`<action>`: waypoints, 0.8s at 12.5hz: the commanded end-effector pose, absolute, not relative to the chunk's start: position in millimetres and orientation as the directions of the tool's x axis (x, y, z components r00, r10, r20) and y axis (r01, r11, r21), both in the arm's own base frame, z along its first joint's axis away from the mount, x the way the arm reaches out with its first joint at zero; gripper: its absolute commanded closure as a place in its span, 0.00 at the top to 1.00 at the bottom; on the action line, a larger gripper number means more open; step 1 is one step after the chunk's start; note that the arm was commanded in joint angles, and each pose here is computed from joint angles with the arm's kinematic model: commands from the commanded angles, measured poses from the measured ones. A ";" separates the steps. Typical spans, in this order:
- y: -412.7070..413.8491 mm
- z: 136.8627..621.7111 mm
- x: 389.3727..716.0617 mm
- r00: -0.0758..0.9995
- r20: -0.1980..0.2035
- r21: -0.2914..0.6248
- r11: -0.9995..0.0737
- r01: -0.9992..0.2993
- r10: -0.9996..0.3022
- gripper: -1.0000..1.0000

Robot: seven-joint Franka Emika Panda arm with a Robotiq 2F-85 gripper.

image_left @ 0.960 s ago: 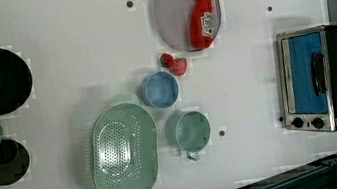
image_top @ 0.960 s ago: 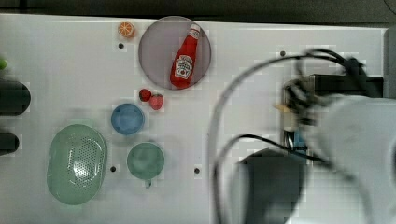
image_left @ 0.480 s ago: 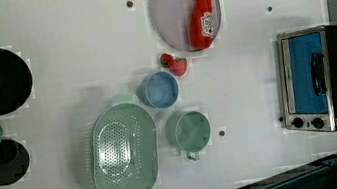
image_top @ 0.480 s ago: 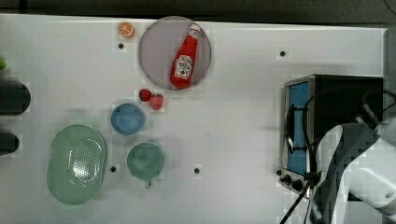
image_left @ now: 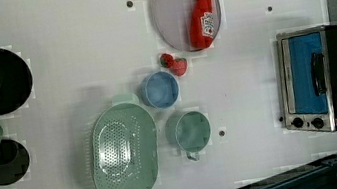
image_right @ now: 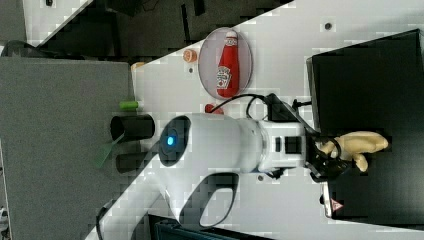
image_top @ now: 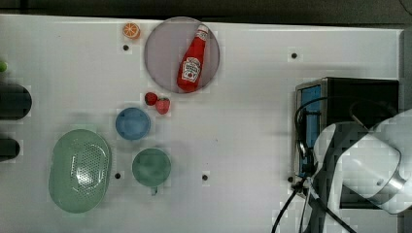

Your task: Pick banana from table and place on oven.

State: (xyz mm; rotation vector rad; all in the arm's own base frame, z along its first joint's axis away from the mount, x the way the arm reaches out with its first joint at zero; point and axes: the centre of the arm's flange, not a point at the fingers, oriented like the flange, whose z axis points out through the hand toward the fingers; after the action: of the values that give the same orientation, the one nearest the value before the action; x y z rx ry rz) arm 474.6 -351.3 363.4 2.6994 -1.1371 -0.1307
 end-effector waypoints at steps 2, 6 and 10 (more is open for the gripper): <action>-325.3 432.6 510.4 0.775 0.130 0.172 -0.756 -0.632 -0.618 1.00; -217.5 497.7 540.4 0.779 0.152 0.075 -0.779 -0.623 -0.608 1.00; -105.2 558.2 515.3 0.557 0.069 0.037 -0.556 -0.830 -0.828 1.00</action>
State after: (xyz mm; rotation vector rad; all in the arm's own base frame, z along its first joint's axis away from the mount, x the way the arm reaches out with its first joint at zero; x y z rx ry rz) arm 521.6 -125.4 525.3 2.8143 -1.1290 -0.0265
